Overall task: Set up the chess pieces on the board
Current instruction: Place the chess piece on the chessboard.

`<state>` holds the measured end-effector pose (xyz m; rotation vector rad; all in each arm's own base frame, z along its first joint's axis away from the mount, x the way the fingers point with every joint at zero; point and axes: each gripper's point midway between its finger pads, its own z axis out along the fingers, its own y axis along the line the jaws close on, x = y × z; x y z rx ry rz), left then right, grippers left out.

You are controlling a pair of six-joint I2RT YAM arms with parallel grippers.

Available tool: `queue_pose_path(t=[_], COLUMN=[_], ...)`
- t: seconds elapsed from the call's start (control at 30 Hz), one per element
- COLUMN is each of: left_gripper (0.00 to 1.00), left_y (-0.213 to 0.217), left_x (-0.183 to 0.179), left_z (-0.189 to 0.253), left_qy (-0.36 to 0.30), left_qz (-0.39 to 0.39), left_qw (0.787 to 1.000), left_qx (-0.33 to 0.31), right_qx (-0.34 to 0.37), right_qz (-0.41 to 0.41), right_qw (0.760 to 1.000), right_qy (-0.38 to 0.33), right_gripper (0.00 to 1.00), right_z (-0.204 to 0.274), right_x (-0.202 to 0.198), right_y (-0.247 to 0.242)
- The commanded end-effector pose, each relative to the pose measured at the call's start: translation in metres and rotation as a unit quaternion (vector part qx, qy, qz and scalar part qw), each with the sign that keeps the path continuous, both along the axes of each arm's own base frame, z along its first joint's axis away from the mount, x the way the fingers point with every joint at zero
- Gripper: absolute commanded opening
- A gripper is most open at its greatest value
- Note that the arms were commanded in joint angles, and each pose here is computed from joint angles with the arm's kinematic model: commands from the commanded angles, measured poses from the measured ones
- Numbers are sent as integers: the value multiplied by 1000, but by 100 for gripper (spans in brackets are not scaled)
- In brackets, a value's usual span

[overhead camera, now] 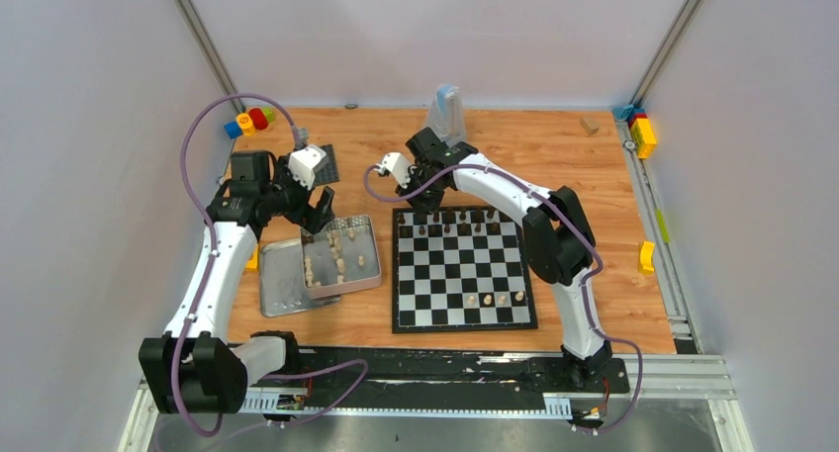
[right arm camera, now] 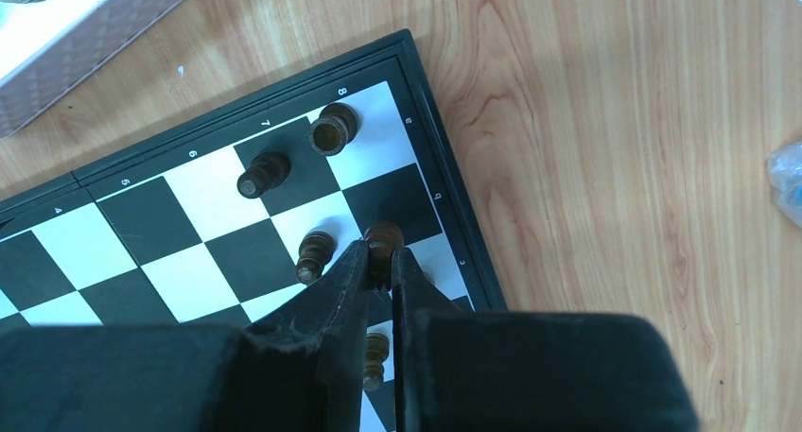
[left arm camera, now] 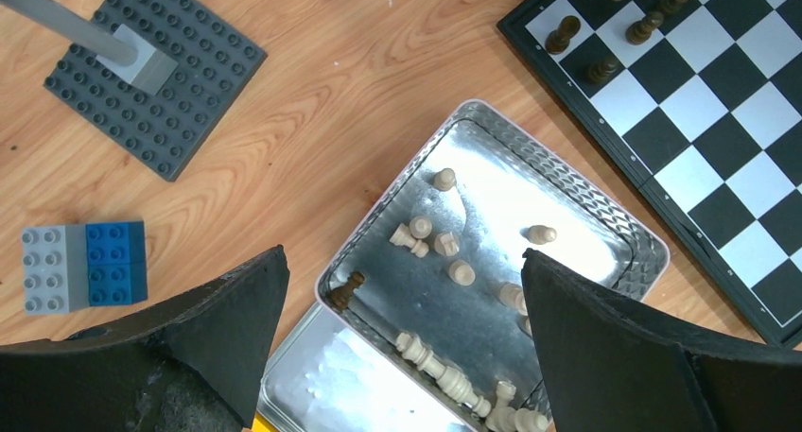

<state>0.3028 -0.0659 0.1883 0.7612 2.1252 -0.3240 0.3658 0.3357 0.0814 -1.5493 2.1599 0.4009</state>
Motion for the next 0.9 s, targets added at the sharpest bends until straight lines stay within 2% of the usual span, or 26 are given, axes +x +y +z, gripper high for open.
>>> queue_pose_path(t=[0.0,0.87], left_gripper=[100,100], left_y=[5,8], left_x=[4,3], left_z=[10,10], left_qy=[-22,-23], left_qz=[11,14], left_qw=[1000,1000], left_qx=[-10,-8], right_qx=[14,15], right_qz=[0,0], right_qw=[1000,1000], right_qy=[-2,-3], right_gripper=[2,7], right_z=[6,-2], right_x=[3,10], right_y=[10,16])
